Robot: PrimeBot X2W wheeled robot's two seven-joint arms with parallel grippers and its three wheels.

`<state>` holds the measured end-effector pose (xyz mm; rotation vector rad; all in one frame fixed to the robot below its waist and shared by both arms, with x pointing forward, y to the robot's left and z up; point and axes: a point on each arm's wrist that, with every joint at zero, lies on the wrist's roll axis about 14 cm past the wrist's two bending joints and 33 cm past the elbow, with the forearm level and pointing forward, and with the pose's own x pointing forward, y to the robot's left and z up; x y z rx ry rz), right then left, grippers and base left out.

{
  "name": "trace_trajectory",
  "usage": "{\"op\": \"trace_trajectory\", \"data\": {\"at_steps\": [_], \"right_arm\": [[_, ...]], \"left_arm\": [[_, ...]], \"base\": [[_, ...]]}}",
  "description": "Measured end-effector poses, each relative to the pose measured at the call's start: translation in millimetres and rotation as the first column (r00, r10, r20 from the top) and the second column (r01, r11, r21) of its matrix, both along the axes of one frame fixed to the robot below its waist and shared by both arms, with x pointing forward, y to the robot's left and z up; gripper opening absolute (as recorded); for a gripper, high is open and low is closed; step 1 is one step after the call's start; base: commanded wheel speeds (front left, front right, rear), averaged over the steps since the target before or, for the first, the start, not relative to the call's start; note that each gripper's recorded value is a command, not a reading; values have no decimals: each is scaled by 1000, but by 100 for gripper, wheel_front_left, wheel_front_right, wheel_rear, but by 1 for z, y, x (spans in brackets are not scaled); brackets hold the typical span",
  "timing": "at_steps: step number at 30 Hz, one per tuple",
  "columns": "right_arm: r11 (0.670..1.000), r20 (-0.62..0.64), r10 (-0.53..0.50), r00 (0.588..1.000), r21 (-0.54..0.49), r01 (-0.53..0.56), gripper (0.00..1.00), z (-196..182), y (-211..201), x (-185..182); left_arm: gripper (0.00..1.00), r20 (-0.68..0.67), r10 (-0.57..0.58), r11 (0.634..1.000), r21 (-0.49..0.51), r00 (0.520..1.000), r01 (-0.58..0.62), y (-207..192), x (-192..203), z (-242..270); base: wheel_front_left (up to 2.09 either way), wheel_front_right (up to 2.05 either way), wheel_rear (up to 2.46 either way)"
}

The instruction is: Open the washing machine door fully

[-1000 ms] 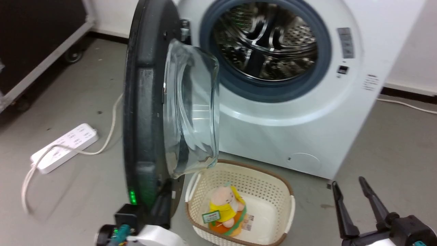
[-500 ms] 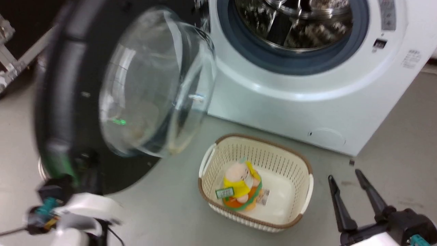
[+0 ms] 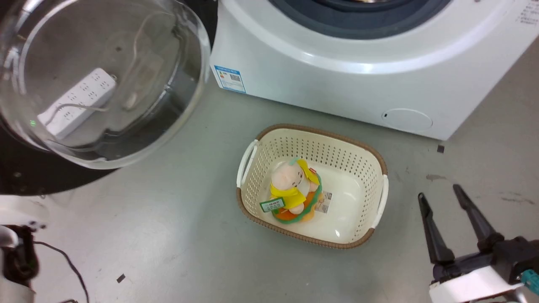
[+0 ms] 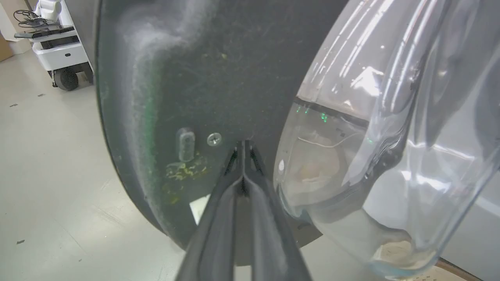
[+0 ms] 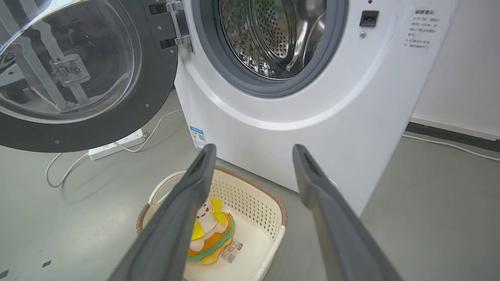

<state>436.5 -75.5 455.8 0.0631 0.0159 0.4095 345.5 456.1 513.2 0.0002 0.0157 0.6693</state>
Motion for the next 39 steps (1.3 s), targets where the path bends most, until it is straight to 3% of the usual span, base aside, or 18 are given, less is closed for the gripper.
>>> {"op": "trace_trajectory", "data": {"at_steps": [11,21,22,27,29,39], "right_arm": [[999,3,-30,1000,-10,30,100,-1,-11,4],[998,101,-68,993,7,68,100,41,-19,-5],[997,136,-81,987,11,80,100,55,-21,-9],[992,207,-124,970,11,124,100,82,-35,-19],[985,246,-170,954,14,172,100,97,-50,-29],[955,265,-289,920,15,296,100,105,-93,-67]], "left_arm": [[0,-2,2,1000,19,1000,-2,12,12,5],[0,129,-204,979,16,970,204,-77,24,21],[0,158,-254,967,12,954,255,-101,24,24],[0,202,-355,932,-2,913,363,-148,22,26],[0,213,-429,897,-14,878,442,-183,22,22],[0,206,-581,797,-53,787,602,-259,17,6]], "base": [[0,0,0],[0,0,0],[0,0,0],[0,0,0],[0,0,0],[0,0,0]]}}
